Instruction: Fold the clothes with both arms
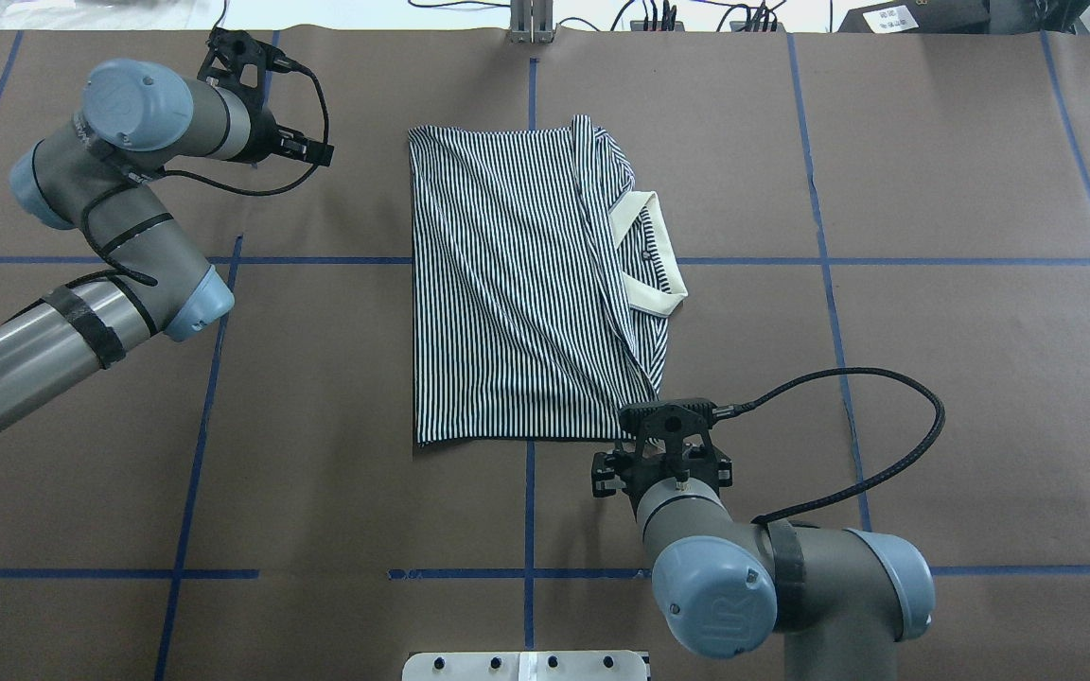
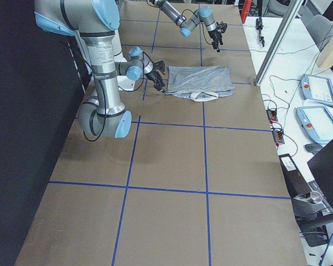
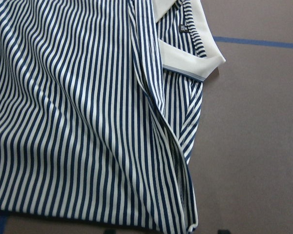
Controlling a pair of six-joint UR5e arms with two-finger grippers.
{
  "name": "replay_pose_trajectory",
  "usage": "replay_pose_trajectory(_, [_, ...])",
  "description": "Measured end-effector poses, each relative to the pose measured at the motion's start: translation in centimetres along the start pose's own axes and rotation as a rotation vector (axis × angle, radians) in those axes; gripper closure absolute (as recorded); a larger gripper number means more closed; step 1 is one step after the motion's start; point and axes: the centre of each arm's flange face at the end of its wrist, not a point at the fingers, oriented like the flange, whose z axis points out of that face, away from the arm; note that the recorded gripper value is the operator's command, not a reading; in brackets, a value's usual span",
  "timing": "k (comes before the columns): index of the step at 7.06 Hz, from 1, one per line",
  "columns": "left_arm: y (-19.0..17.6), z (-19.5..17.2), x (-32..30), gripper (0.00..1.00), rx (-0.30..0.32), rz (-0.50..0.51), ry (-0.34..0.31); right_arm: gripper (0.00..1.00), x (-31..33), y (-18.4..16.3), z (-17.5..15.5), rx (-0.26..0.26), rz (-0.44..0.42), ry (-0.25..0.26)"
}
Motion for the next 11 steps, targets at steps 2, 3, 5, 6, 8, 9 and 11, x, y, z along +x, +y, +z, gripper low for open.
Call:
replay_pose_trajectory(2, [0.0, 0.0, 0.1, 0.00, -0.002, 0.001, 0.004, 0.00, 0.9, -5.8, 0.8, -0.039, -0.005, 0.000])
replay_pose_trajectory(3, [0.0, -0.1, 0.2, 0.00, -0.009, 0.001, 0.016, 0.00, 0.4, -8.9, 2.3, -0.069, -0.003, 0.005])
replay_pose_trajectory(5, [-0.1, -0.4, 0.5, 0.00, -0.016, 0.001, 0.035, 0.00, -1.2, -13.0, 6.4, -0.123, -0.005, 0.045])
replay_pose_trajectory(6, [-0.1, -0.5, 0.6, 0.00, -0.016, 0.002, 0.039, 0.00, -1.3, -13.4, 8.0, -0.152, -0.018, 0.065])
replay_pose_trajectory(8, [-0.1, -0.6, 0.7, 0.00, -0.018, 0.002, 0.044, 0.00, -1.1, -13.3, 9.8, -0.186, -0.030, 0.090])
replay_pose_trajectory(9, [-0.1, -0.6, 0.8, 0.00, -0.021, 0.003, 0.048, 0.00, -0.9, -13.0, 10.3, -0.194, -0.038, 0.101])
replay_pose_trajectory(11, [0.1, -0.5, 0.7, 0.00, -0.025, 0.003, 0.048, 0.00, 0.0, -13.2, 11.2, -0.221, -0.075, 0.135])
